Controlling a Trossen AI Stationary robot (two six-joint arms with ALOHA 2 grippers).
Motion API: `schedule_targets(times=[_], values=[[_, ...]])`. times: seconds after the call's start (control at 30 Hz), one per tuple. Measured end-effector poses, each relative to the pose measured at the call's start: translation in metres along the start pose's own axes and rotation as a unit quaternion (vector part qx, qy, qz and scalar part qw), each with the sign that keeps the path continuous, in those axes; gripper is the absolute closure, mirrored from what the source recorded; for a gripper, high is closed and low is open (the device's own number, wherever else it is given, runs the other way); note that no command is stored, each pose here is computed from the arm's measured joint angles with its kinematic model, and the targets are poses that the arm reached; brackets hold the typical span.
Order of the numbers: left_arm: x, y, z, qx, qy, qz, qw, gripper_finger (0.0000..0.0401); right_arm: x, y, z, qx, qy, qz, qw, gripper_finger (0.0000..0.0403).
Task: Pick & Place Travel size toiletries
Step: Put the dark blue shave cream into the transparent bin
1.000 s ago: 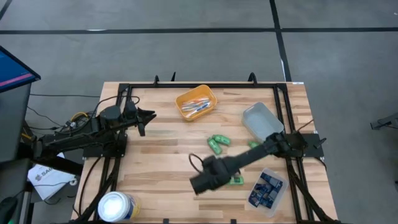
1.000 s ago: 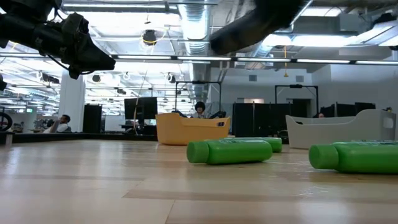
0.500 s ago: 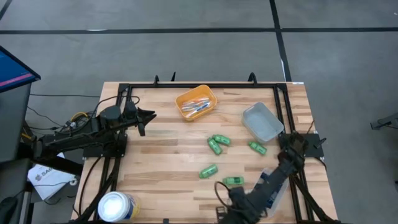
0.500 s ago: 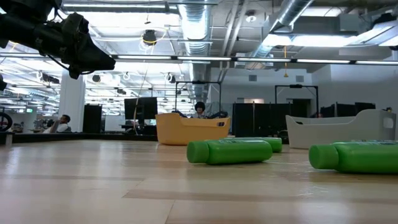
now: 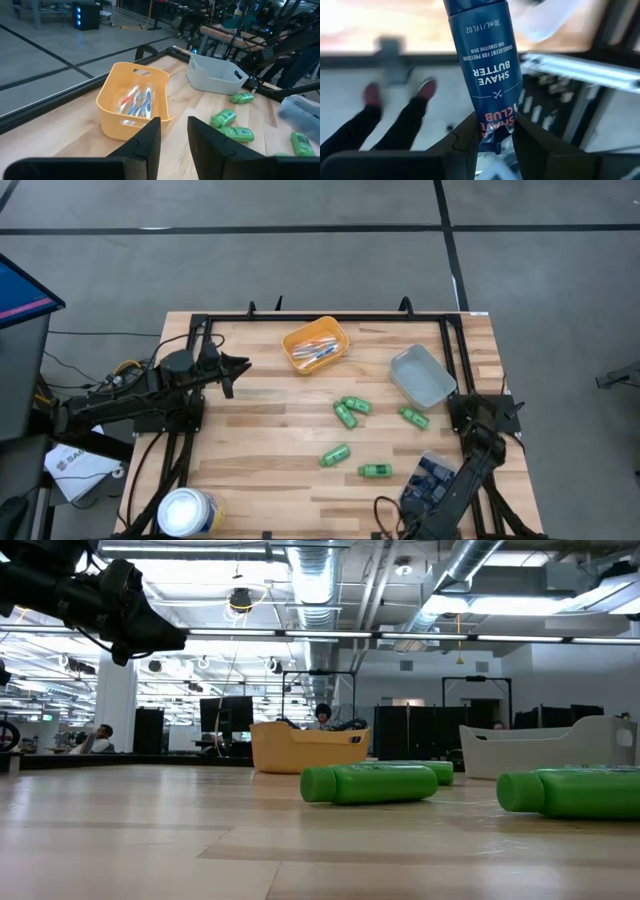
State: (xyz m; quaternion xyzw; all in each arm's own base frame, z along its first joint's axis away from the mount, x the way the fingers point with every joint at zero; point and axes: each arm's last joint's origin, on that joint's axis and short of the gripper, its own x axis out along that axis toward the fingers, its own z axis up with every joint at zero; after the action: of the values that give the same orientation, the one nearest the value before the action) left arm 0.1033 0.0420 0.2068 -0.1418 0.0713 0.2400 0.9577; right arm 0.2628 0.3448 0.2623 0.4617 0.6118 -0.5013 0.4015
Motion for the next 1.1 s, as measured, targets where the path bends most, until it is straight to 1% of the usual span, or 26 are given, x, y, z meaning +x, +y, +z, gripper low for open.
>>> schedule_targets(times=[0.03, 0.1, 0.2, 0.3, 0.43, 0.6, 0.73, 0.87, 1.1], values=[[0.0, 0.0, 0.0, 0.0, -0.002, -0.001, 1.0, 0.0309, 0.001, -0.006, 0.005, 0.006, -0.004, -0.014, 1.0, 0.0307], [0.0, 0.0, 0.001, -0.001, -0.005, -0.001, 1.0, 0.0309, -0.004, -0.019, 0.019, 0.014, -0.014, -0.025, 0.999, 0.0307], [0.0, 0.0, 0.001, -0.001, -0.007, -0.002, 1.0, 0.0309, -0.014, -0.037, 0.047, 0.03, -0.023, -0.036, 0.999, 0.0307], [0.0, 0.0, 0.001, -0.001, -0.008, -0.002, 1.0, 0.0309, -0.017, -0.053, 0.074, 0.046, -0.034, -0.047, 0.997, 0.0307], [0.0, -0.001, 0.002, -0.001, -0.01, -0.003, 1.0, 0.0309, -0.013, -0.066, 0.095, 0.058, -0.022, -0.067, 0.996, 0.0307], [0.0, -0.001, 0.002, -0.001, -0.011, -0.003, 1.0, 0.0309, 0.005, -0.06, 0.1, 0.059, 0.011, -0.077, 0.995, 0.0307], [0.0, -0.001, 0.002, -0.001, -0.012, -0.003, 1.0, 0.0309, 0.026, -0.052, 0.1, 0.066, 0.021, -0.104, 0.992, 0.0307], [0.0, -0.001, 0.003, -0.002, -0.014, -0.003, 1.0, 0.0309, 0.042, -0.05, 0.103, 0.079, 0.019, -0.135, 0.988, 0.0304], [0.0, -0.001, 0.003, -0.002, -0.014, -0.004, 1.0, 0.0309, 0.053, -0.045, 0.114, 0.097, 0.021, -0.145, 0.985, 0.03]])
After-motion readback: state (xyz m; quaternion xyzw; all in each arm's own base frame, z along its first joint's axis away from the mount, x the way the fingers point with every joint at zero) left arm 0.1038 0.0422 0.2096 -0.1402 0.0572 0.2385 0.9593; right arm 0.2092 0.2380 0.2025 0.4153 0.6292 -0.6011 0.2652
